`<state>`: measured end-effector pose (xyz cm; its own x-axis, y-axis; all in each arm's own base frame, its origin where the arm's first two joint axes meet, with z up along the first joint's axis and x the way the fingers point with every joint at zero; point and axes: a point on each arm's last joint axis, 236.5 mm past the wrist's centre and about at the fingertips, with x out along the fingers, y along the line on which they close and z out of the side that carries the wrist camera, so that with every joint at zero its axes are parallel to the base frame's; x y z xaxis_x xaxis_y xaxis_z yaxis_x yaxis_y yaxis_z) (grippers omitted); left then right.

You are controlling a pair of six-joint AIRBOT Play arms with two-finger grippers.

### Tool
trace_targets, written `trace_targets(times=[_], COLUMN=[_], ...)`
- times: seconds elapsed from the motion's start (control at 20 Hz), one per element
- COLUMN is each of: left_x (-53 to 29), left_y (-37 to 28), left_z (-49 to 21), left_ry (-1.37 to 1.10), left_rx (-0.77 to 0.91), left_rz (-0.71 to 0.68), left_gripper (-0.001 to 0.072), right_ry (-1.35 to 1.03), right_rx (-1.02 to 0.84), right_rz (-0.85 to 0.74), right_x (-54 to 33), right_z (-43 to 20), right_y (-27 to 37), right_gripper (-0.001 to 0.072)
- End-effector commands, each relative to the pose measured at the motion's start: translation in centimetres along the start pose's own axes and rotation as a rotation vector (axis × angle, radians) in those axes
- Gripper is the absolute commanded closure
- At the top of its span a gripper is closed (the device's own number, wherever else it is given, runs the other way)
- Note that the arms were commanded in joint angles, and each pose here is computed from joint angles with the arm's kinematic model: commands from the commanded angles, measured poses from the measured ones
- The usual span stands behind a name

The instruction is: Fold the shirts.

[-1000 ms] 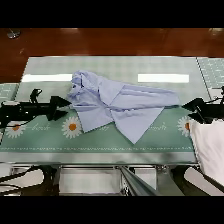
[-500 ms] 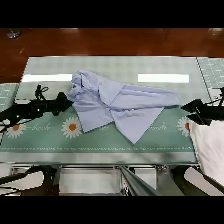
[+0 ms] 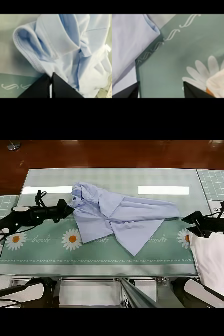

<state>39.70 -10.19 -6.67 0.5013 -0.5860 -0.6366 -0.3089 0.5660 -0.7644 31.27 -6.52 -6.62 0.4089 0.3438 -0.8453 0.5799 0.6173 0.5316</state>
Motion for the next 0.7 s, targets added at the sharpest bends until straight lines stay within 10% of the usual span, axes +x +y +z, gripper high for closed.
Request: trace_targets(times=[0.0,0.5,0.65], left_x=[0.0,0.0,0.0], left_y=[-0.3,-0.3,-0.3], left_z=[-0.1,0.0,0.0], left_ry=[0.007,0.005,0.004], left_rx=[0.004,0.004,0.004], left_rz=[-0.009,-0.008,-0.008], left_gripper=[0.0686,0.0686,0.0686], right_ry=[0.016,0.110,0.110], right_rx=[0.067,0.010,-0.018], right_rz=[0.026,0.050,0.038], right_x=[1.7,6.8,7.7], right_z=[1.5,3.6,3.9], right_y=[0.0,4.1,5.1], right_gripper=[0.0089,0.0089,0.0223])
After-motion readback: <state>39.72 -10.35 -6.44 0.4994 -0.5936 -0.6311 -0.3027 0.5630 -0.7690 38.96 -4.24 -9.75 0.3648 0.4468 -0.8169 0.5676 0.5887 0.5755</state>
